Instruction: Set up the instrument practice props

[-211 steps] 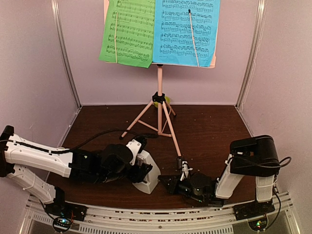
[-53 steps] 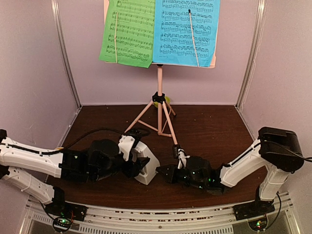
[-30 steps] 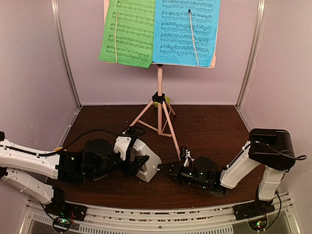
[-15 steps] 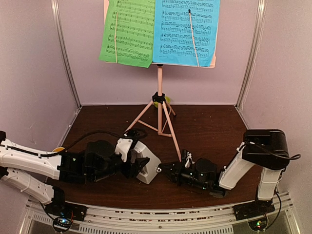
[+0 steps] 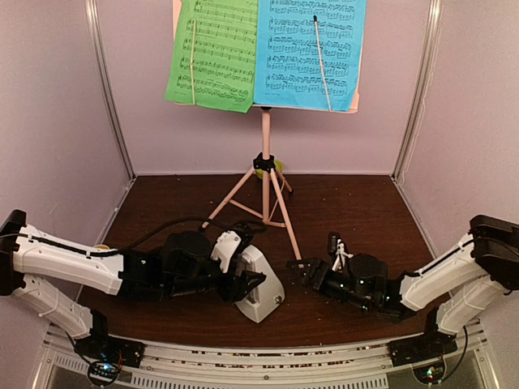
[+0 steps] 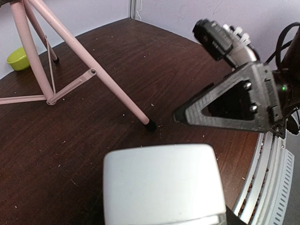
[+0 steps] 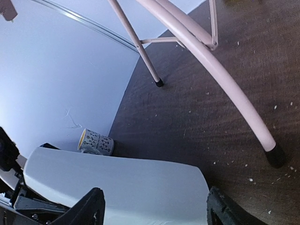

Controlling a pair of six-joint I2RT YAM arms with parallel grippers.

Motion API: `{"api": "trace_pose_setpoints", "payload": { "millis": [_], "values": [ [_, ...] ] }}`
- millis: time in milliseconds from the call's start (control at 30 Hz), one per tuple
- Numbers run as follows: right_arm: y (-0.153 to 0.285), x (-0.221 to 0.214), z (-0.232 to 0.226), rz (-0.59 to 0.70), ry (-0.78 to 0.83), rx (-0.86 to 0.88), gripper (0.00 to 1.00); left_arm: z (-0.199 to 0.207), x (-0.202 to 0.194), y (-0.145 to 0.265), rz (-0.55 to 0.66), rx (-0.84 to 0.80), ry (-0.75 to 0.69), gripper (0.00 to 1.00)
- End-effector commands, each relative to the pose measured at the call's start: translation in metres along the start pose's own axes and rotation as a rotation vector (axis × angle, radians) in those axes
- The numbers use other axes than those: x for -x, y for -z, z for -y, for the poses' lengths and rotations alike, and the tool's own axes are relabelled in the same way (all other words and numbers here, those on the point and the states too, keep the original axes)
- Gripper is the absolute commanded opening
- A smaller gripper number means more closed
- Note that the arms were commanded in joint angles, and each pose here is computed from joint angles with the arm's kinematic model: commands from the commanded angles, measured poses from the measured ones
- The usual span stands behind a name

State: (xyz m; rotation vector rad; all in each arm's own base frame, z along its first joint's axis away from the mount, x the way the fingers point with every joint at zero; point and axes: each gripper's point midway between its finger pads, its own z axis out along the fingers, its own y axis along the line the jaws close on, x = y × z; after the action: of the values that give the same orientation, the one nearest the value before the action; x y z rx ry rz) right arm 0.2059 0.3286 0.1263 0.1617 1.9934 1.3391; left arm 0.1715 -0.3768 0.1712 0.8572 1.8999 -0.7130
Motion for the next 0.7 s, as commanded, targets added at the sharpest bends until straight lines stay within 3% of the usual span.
{"api": "trace_pose_setpoints", "payload": {
  "millis": [0,200,367,667],
  "values": [
    [0.016,0.018,-0.001,0.029,0.32,-0.165,0.77,0.016,0.075,0.006,0.221,-0.118,0.039,0.3],
    [0.045,0.053,-0.013,0.102,0.516,-0.257,0.86,0.028,0.069,-0.008,0.141,-0.18,-0.054,0.38],
    [0.057,0.069,-0.022,0.13,0.609,-0.288,1.0,0.032,0.063,-0.013,0.106,-0.193,-0.104,0.46],
    [0.065,0.085,-0.044,0.155,0.659,-0.285,1.0,0.039,0.046,-0.024,0.018,-0.229,-0.178,0.52]
  ]
}}
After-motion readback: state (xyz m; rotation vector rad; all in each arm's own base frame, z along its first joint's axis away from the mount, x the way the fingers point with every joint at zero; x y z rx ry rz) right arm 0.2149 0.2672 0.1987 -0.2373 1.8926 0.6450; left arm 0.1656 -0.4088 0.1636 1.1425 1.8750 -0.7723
